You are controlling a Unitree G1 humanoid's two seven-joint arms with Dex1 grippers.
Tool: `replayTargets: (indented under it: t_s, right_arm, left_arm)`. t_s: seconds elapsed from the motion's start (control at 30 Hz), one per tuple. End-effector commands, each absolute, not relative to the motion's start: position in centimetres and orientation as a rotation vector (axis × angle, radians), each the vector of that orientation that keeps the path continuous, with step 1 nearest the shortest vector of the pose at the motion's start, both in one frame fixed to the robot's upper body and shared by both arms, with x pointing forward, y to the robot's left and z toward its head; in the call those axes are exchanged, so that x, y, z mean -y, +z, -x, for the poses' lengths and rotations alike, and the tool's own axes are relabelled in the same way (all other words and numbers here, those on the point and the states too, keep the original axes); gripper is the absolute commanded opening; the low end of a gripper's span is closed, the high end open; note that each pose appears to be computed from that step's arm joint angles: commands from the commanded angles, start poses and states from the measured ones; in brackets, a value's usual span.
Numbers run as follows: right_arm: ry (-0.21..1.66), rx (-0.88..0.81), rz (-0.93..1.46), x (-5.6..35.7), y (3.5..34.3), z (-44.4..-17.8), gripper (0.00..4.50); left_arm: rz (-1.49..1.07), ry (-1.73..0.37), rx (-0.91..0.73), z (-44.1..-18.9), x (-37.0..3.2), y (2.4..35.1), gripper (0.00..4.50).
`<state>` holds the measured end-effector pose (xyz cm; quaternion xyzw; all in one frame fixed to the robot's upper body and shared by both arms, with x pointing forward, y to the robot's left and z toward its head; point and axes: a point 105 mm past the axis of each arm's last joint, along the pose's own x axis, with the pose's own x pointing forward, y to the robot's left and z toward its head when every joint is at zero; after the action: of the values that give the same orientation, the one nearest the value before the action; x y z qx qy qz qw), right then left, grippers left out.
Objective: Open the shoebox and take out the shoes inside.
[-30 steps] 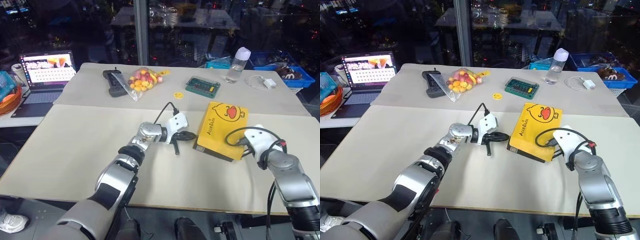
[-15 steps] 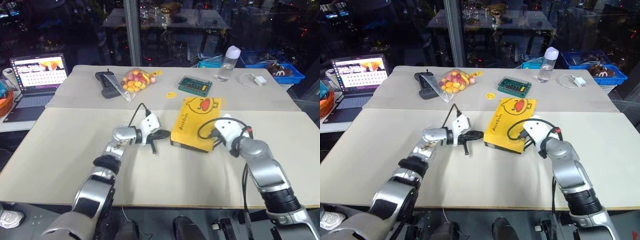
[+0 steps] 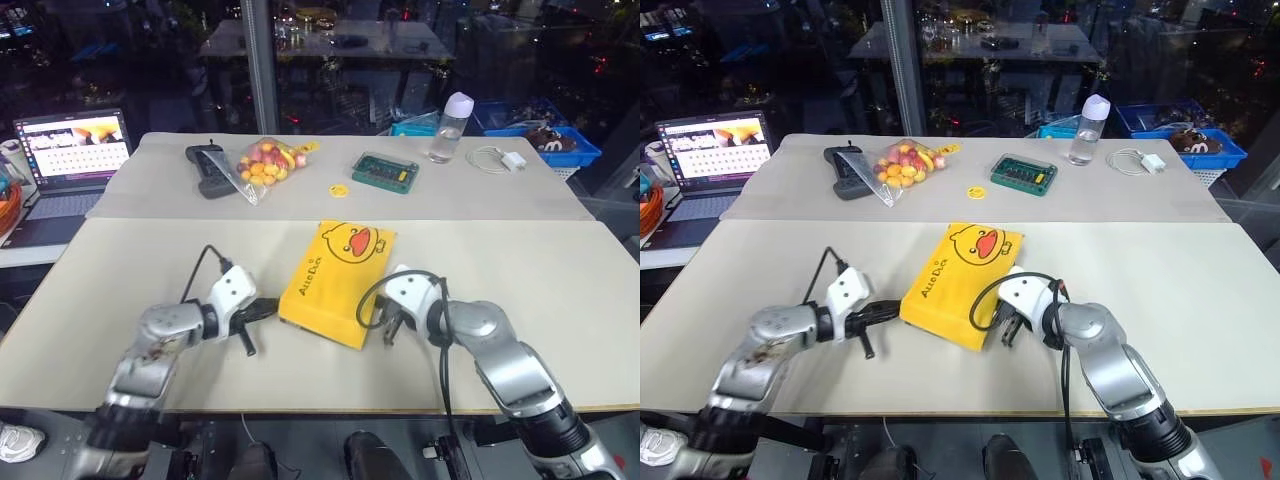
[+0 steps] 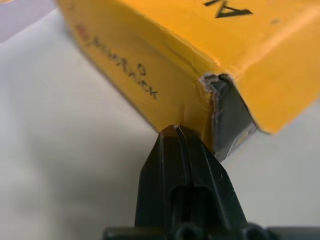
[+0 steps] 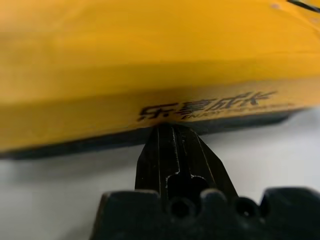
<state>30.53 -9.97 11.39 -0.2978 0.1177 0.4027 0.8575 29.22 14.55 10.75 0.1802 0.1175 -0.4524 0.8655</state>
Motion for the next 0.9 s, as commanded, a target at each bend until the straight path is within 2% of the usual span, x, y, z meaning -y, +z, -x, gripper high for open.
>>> replayTargets:
  t_s: [0.03,0.2,0.33,0.7,0.9]
  right_arm:
    - [0.911,-0.158,0.615,8.3,13.1,-29.7,0.02]
    - [0.791,-0.123,0.627,9.2,13.9,-32.4,0.02]
    - [0.760,-0.109,0.624,9.3,14.2,-33.5,0.02]
    - [0.864,-0.180,0.643,10.8,13.6,-31.5,0.02]
    - [0.928,-0.182,0.656,11.4,13.4,-32.0,0.02]
  left_arm:
    - [-0.372,-1.013,-0.202,-27.4,-13.2,12.5,0.00]
    - [-0.342,-1.032,-0.284,-24.7,-13.9,11.6,0.00]
    - [-0.342,-1.025,-0.306,-24.4,-14.2,11.0,0.00]
    - [-0.327,-0.854,-0.286,-26.9,-18.9,10.7,0.00]
    - [-0.181,-0.764,-0.216,-25.9,-20.6,12.3,0.00]
